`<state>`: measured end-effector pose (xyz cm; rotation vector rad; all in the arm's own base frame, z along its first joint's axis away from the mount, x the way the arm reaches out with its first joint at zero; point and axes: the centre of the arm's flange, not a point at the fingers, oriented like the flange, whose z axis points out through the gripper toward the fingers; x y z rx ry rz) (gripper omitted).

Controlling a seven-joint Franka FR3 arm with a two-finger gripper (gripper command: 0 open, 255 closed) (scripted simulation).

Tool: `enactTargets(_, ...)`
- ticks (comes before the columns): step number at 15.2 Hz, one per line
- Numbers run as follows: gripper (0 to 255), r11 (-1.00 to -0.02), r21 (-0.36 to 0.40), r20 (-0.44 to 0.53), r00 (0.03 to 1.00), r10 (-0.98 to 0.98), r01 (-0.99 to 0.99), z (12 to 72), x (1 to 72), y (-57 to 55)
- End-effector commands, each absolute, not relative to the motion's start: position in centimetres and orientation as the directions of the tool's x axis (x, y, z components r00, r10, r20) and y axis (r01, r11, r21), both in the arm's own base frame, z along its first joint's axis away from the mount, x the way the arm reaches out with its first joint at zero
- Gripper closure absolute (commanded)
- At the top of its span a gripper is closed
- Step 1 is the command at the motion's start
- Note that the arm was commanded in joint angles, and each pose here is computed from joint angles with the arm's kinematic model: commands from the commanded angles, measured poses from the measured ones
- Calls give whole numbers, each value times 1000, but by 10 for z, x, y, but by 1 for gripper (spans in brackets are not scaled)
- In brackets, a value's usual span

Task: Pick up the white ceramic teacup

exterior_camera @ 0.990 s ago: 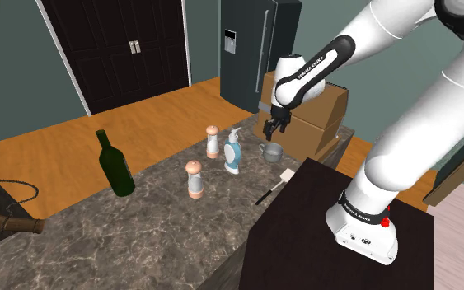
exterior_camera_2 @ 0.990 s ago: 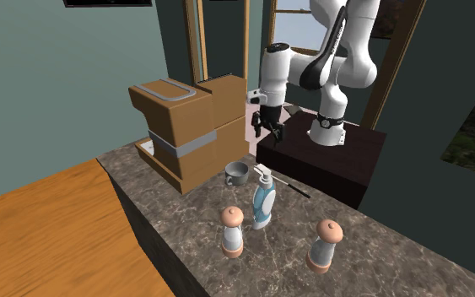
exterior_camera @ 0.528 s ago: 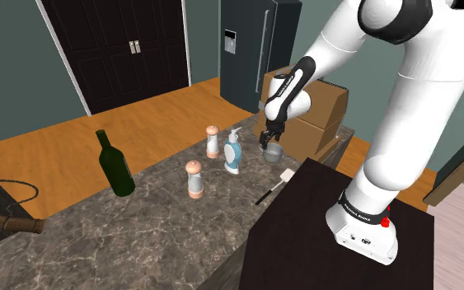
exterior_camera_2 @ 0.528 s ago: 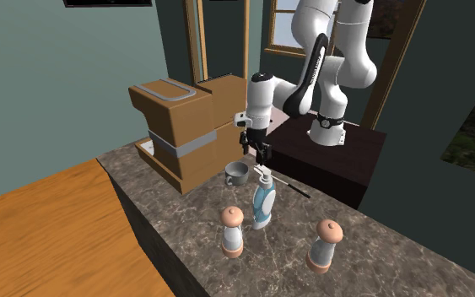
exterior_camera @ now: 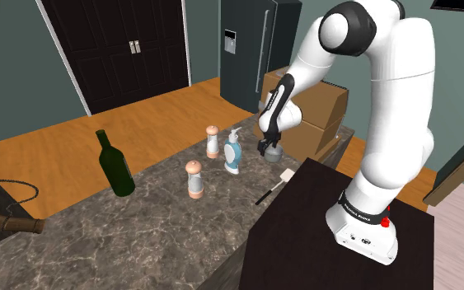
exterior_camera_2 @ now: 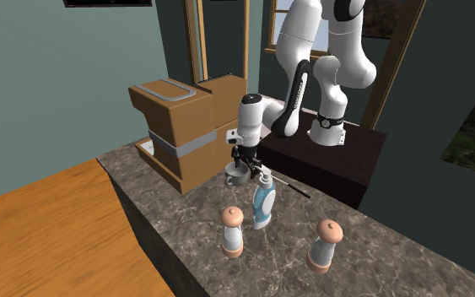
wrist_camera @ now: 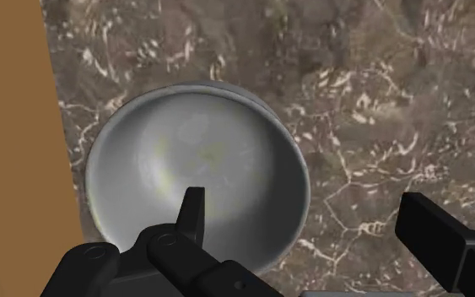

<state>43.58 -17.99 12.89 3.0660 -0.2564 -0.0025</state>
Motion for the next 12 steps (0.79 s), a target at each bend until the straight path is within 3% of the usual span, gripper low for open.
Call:
enactTargets(1, 0, -984, 65, 4, 986, -166, -166, 118, 436, -181)
enactTargets(7, 0, -984, 65, 4, 986, -166, -166, 94, 436, -181)
enactTargets(8, 255, -984, 65, 4, 986, -166, -166, 94, 436, -182)
enactTargets(12, 255, -984, 65, 4, 986, -166, -166, 94, 436, -181)
